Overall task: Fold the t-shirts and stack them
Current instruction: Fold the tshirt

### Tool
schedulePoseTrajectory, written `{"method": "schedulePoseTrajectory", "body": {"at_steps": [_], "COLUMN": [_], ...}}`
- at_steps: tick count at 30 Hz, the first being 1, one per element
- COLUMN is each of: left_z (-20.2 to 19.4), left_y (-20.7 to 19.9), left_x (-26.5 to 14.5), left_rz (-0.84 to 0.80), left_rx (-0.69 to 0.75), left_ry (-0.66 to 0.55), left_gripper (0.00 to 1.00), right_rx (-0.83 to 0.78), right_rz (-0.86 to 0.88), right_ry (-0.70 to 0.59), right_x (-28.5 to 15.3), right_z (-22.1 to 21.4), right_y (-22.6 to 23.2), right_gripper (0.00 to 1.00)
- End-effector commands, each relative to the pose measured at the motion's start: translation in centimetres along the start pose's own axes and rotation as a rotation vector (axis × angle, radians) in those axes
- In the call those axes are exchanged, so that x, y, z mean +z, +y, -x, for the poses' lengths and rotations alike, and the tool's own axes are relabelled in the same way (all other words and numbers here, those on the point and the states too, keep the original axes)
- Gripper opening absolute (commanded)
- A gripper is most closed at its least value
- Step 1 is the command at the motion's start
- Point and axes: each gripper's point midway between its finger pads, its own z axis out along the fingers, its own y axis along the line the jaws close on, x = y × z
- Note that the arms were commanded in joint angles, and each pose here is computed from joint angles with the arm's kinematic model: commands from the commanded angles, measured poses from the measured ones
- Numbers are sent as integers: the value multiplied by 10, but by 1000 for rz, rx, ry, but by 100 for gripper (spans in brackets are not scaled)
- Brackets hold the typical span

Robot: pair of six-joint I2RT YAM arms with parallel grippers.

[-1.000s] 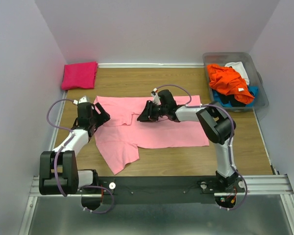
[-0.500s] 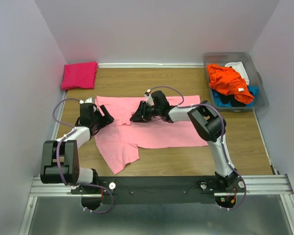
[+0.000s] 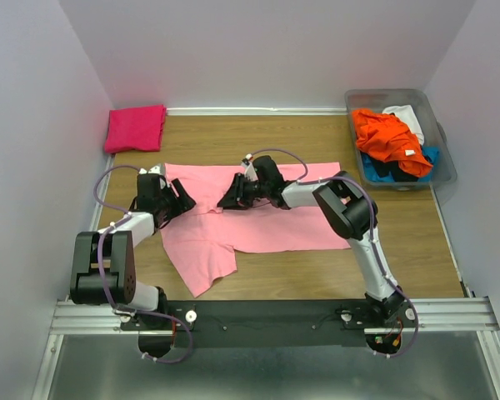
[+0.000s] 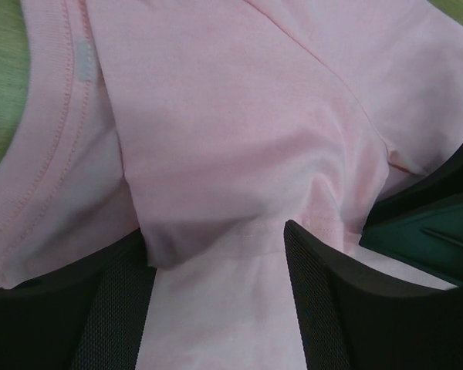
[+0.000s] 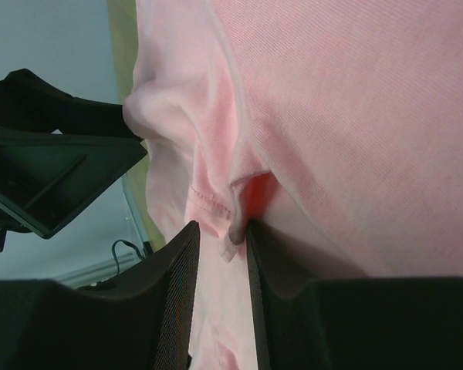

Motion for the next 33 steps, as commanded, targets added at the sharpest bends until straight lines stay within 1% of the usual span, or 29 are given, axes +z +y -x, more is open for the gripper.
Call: {"method": "schedulePoseTrajectory", "body": {"at_steps": [1, 2, 3, 4, 5, 6, 8, 10, 11, 15, 16, 20, 23, 26, 30, 33], "left_z": [7, 5, 6, 7, 8, 8, 10, 14, 8, 2, -2, -10, -16, -24, -28, -27], "left_y": [-11, -10, -10, -10, -11, -11, -11, -11, -8, -3, 3, 16, 23, 30, 34, 30], "left_x": [1, 0, -2, -3, -9, -9, -13, -16, -18, -24, -25, -25, -23, -23, -24, -26], "left_rz": [-56, -51, -50, -49, -38, -38, -23, -4, 15, 65, 101, 177, 218, 250, 274, 264], "left_rx": [23, 20, 21, 21, 14, 12, 5, -2, -13, -41, -54, -78, -97, -110, -135, -151], "left_ry": [0, 6, 2, 0, -1, -1, 2, 4, 36, 86, 104, 135, 160, 195, 199, 188], "left_gripper": [70, 68, 62, 59, 45, 45, 37, 36, 36, 36, 35, 33, 26, 26, 26, 26], "right_rx": [5, 9, 5, 0, -11, -14, -19, -35, -29, -44, -48, -51, -61, -60, -55, -53], "right_rz": [23, 24, 29, 31, 29, 32, 28, 25, 13, 0, 0, -18, -43, -70, -99, -120], "right_ry": [32, 36, 38, 36, 32, 30, 33, 27, 32, 30, 26, 30, 30, 32, 48, 50], "right_x": [10, 10, 9, 8, 2, 1, -1, -4, -5, -11, -13, -18, -21, -23, -21, -20], "right_z": [-8, -8, -9, -9, -7, -6, -8, -6, -6, -8, -6, -9, -11, -13, -17, -18], "right_y": [2, 2, 5, 6, 13, 15, 17, 21, 20, 23, 26, 25, 20, 12, -1, -10], "right_gripper": [36, 35, 31, 28, 13, 12, 8, 6, 5, 2, 1, 1, 1, 1, 2, 6]}}
